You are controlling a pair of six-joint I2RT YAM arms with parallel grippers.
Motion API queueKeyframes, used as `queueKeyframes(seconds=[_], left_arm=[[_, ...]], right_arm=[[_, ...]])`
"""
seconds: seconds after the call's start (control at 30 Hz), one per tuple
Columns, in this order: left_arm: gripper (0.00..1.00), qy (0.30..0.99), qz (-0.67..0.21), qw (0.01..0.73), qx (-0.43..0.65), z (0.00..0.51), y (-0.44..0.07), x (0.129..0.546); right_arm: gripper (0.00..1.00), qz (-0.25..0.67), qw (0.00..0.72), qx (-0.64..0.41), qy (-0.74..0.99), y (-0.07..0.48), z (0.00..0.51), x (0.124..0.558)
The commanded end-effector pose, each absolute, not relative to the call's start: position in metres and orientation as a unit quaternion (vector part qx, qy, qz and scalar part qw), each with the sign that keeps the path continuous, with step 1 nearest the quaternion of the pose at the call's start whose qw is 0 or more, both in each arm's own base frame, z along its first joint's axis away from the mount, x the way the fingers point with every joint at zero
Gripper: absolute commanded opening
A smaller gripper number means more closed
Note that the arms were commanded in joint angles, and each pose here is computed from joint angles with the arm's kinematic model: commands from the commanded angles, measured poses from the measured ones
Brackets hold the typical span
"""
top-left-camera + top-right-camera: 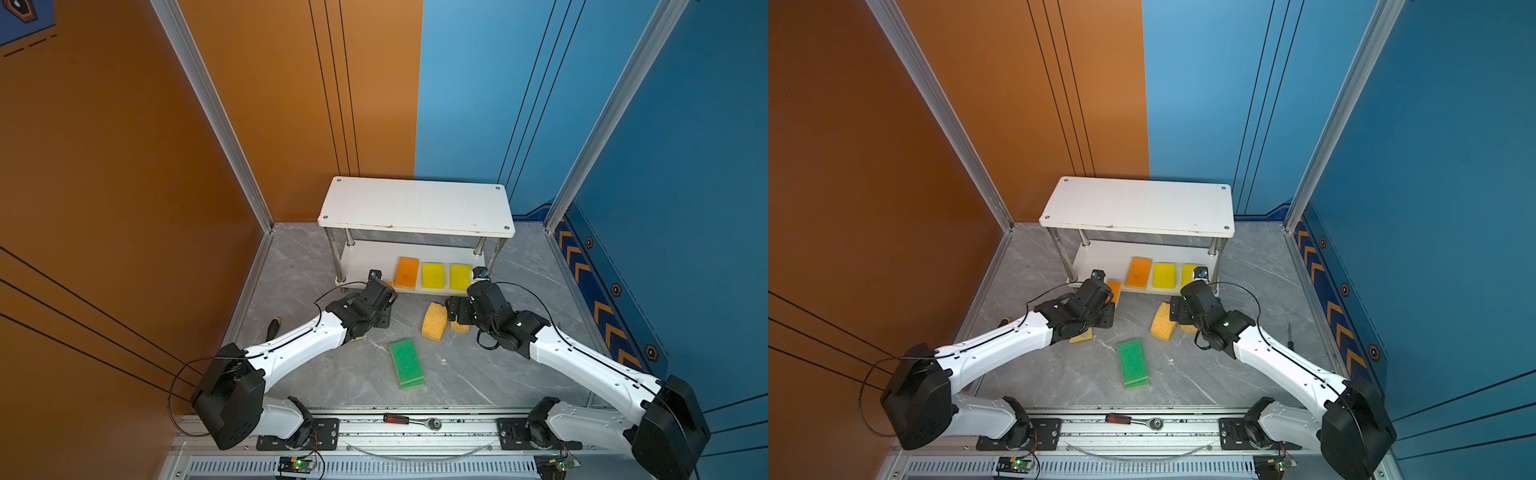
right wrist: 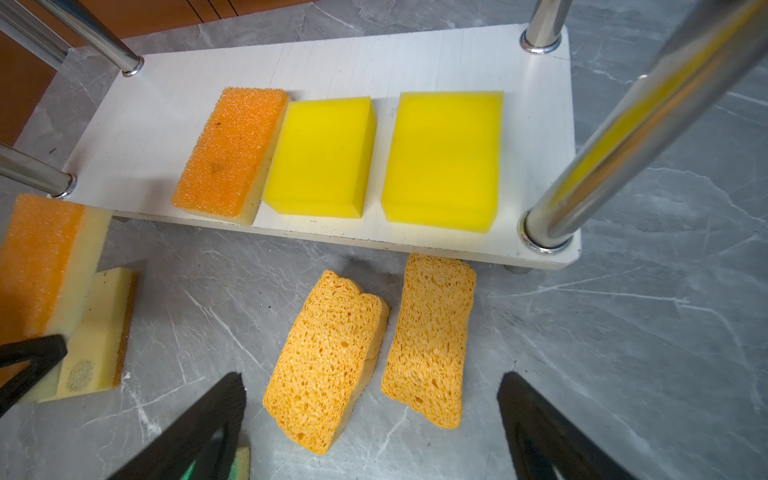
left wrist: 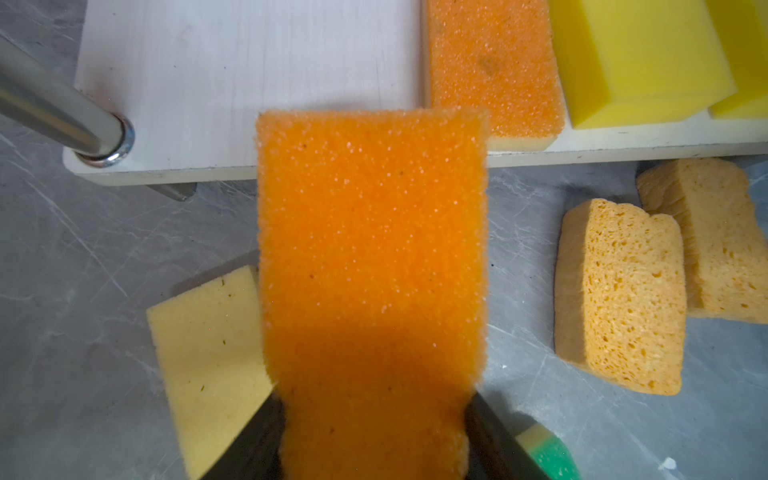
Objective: Place and organize the cleaning sponges onto the shelf
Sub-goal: 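Lift the orange sponge with the left gripper toward the lower shelf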
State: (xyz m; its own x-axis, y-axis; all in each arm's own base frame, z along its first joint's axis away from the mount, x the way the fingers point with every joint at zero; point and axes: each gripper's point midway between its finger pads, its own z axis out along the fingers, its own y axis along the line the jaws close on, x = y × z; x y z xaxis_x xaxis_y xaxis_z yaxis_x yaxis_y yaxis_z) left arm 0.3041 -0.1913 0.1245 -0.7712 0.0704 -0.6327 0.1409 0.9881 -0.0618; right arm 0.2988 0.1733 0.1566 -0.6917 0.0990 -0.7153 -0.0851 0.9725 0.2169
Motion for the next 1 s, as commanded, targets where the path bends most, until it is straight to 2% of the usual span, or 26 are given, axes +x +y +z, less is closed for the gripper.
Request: queueKeyframes(seconds=[0.0,0.67,0.97], left_arm=[[0.59,0.933,-0.035,0.355,0.054,0.142,-0.182,0.316],[0.60,0.918,-0.037,0.391,0.051,0.148,-0.186,0.392],[0.60,0.924,-0.039,0.378,0.052,0.136,-0.195,0.415]], right_arm=[[0.94,0.126,0.401,0.006,0.907,0.180,0.166,0.303],[0.94,0.114,0.403,0.006,0.908,0.178,0.169,0.301],[0.94,0.110,0.407,0.009,0.907,0.176,0.168,0.300]])
